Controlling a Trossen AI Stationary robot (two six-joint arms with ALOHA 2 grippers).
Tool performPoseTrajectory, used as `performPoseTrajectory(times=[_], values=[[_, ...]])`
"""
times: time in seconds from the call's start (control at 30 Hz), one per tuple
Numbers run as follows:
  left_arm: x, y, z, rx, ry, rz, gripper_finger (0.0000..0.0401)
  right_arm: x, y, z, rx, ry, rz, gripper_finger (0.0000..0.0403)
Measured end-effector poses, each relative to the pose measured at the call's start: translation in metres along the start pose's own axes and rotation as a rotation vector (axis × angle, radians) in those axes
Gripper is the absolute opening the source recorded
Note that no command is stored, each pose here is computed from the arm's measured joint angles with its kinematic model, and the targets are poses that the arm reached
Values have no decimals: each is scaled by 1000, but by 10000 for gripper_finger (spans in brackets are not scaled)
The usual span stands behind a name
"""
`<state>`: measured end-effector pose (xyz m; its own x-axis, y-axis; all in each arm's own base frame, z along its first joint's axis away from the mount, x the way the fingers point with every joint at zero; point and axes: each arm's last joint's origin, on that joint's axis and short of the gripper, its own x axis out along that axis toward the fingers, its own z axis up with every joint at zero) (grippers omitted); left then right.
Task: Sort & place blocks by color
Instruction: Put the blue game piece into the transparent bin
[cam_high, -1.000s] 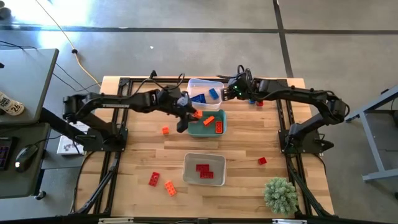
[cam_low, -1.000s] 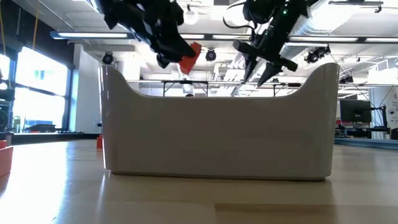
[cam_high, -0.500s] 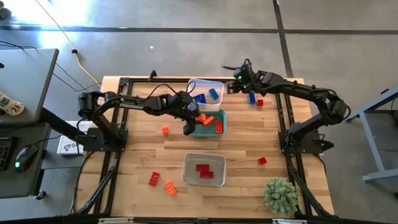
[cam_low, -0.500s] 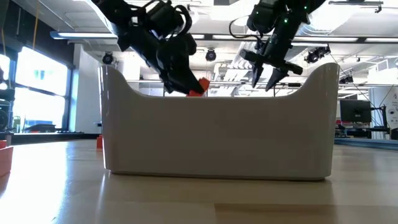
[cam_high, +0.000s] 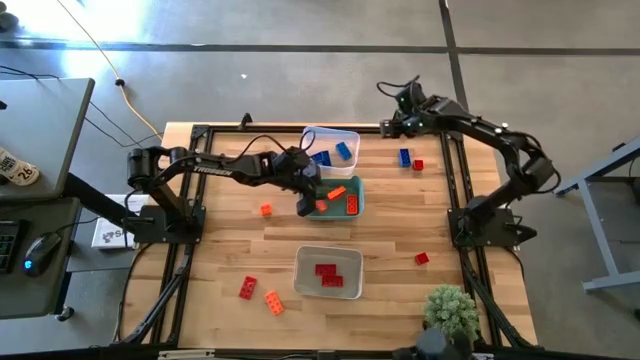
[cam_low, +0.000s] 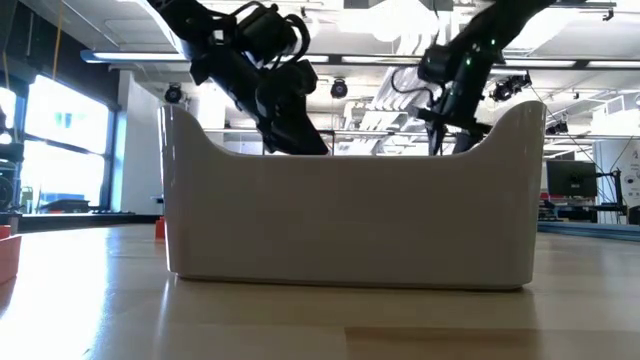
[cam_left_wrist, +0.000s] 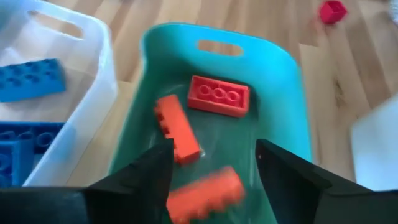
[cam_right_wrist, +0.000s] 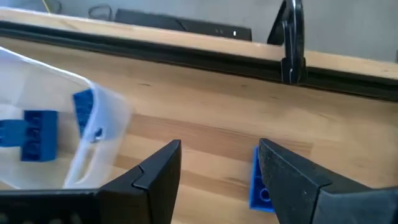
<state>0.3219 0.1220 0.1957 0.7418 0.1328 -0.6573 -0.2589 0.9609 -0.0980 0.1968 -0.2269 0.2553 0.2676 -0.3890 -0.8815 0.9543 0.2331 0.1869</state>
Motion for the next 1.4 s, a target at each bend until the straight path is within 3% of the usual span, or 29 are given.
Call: performPoseTrajectory(times=[0.17, 0.57, 0.8, 1.4], values=[[-7, 2, 17, -49, -23, 58, 224, 24, -10, 5, -21, 78, -17, 201], [-35, -1, 70, -103, -3, 68, 225, 59, -21, -1, -109, 202, -151, 201], [-56, -5, 101, -66, -56, 65, 225, 73, -28, -4, -102, 269, -193, 201], [-61, -4, 108, -66, -73, 78, 225, 75, -29, -7, -120, 304, -186, 201]])
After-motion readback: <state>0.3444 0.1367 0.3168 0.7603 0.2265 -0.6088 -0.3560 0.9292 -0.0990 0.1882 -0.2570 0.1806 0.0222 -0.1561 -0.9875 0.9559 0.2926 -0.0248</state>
